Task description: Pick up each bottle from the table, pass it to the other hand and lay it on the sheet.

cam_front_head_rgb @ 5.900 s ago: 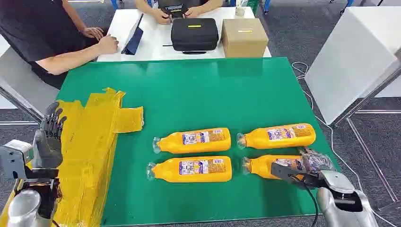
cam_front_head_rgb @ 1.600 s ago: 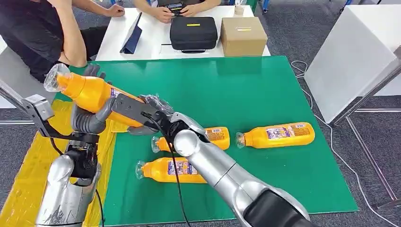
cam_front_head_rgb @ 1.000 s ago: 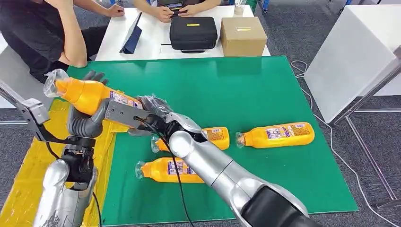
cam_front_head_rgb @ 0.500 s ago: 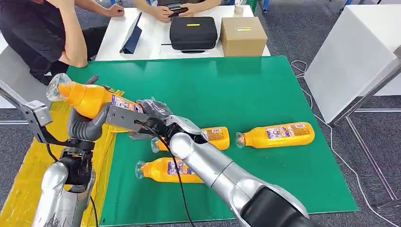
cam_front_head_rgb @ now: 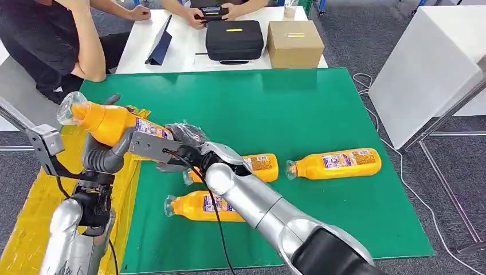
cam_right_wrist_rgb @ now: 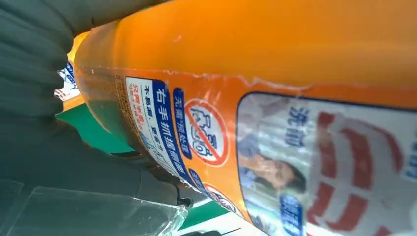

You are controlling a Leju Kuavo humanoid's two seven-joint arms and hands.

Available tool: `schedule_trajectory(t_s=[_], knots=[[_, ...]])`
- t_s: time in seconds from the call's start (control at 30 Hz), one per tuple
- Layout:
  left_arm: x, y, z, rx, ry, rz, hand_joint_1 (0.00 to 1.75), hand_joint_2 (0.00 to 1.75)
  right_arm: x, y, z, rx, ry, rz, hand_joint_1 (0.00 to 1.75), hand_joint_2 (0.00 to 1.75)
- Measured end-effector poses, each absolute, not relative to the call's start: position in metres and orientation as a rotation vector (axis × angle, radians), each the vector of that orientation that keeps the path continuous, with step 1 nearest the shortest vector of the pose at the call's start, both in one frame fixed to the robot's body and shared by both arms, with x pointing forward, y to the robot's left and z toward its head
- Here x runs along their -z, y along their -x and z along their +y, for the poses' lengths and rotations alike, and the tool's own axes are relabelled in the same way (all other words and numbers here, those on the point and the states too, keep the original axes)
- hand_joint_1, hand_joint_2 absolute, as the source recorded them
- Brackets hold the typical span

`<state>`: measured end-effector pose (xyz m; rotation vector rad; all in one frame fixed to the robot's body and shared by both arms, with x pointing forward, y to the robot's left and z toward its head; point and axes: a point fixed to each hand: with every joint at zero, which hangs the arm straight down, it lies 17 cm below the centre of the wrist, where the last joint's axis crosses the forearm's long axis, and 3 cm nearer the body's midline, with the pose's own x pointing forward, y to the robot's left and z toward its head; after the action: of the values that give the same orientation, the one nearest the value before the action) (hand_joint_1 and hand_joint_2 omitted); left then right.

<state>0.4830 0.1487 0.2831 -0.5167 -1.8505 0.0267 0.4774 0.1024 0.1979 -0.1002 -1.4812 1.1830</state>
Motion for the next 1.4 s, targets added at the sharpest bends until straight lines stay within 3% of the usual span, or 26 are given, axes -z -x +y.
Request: schedule_trajectory(t_s=[0.03, 0.07, 0.37, 0.7, 0.93, 1.13, 1.4], knots=[[-0.283, -0.483, 0.149, -0.027, 0.517, -1.850, 1.75, 1.75, -0.198, -0.477, 0.102, -1.183, 0.101, -1.482, 0.00, 1.75], [-0.283, -0.483, 0.149, -0.027, 0.516, -1.850, 1.75, 1.75, -0.198, -0.477, 0.102, -1.184, 0.101, -1.484, 0.00, 0.00], [-0.285, -0.471, 0.151, 0.064, 0.437, -1.928, 1.75, 1.75, -0.207, -0.486, 0.068, -1.021, 0.019, -1.583, 0.00, 0.00], [-0.250, -0.475, 0.229, 0.092, 0.187, -1.916, 1.75, 1.75, -0.249, -0.527, -0.070, -0.825, 0.166, -1.692, 0.00, 0.00], [-0.249, -0.498, 0.275, 0.210, -0.248, -1.902, 1.75, 1.75, -0.252, -0.528, -0.125, -0.780, 0.274, -1.680, 0.00, 0.00], [-0.286, -0.527, 0.333, 0.393, -0.917, -1.840, 1.75, 1.75, -0.240, -0.518, -0.163, -0.783, 0.293, -1.659, 0.00, 0.00], [-0.294, -0.540, 0.368, 0.495, -1.276, -1.741, 1.75, 1.75, -0.236, -0.518, -0.179, -0.799, 0.289, -1.651, 0.00, 0.00]])
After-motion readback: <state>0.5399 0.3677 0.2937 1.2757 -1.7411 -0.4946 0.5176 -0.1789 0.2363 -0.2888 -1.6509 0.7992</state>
